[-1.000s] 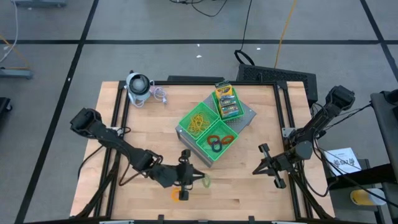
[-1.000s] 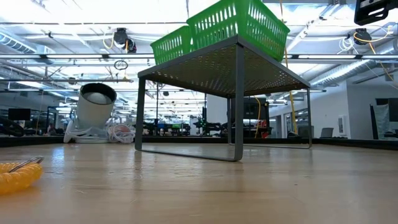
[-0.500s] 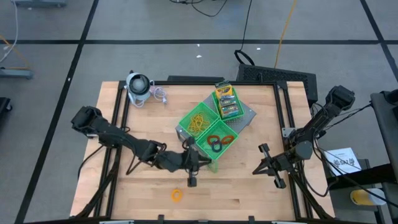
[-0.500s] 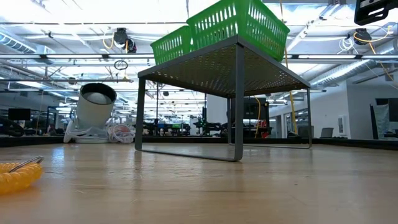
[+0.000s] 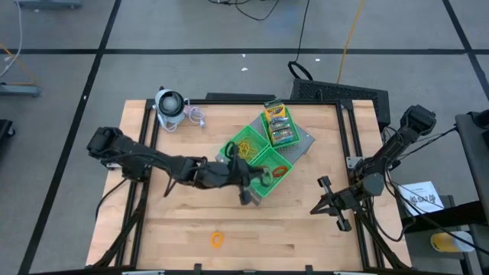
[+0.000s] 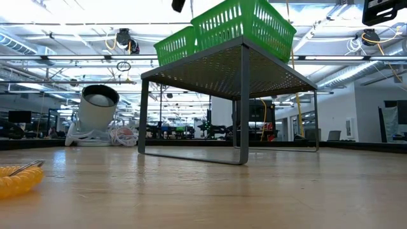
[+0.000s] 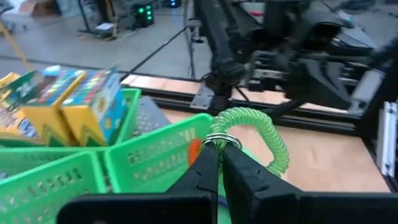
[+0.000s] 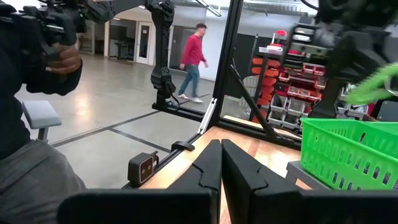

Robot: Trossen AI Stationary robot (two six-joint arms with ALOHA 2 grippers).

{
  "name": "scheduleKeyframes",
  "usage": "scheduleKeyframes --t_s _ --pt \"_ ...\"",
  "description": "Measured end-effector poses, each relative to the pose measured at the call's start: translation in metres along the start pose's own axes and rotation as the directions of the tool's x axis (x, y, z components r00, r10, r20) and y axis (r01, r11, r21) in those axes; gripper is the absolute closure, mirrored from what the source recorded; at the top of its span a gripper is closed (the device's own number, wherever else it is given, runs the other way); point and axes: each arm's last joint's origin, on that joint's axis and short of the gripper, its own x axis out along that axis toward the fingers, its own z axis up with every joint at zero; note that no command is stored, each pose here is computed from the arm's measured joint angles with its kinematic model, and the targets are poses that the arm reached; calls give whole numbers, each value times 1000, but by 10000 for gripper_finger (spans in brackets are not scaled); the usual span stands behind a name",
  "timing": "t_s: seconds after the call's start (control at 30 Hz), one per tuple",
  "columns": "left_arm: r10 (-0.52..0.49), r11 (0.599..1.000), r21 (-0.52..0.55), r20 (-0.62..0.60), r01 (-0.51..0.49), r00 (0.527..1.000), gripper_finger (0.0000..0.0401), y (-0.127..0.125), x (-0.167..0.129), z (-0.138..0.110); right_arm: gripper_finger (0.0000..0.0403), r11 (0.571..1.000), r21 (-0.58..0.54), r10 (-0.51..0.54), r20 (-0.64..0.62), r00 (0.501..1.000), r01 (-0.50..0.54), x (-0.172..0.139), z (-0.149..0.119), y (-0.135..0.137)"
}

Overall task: Pick & Place Office Desk Supplies
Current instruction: Put the green spring keychain into the bottom green bin on the shelf

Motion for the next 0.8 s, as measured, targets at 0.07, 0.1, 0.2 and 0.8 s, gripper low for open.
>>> scheduleKeyframes --t_s 0.07,0.1,0.2,0.8 --pt "15 999 -29 -1 -15 1000 395 5 2 1 403 1000 0 0 0 1000 0 0 0 0" --pt "21 999 -43 0 -21 1000 394 7 3 1 403 1000 0 0 0 1000 0 0 0 0" --pt "32 997 -73 0 -32 999 377 11 5 1 403 1000 0 0 0 1000 0 0 0 0" --pt "39 996 -80 1 -39 999 324 14 6 2 403 1000 0 0 0 1000 0 0 0 0"
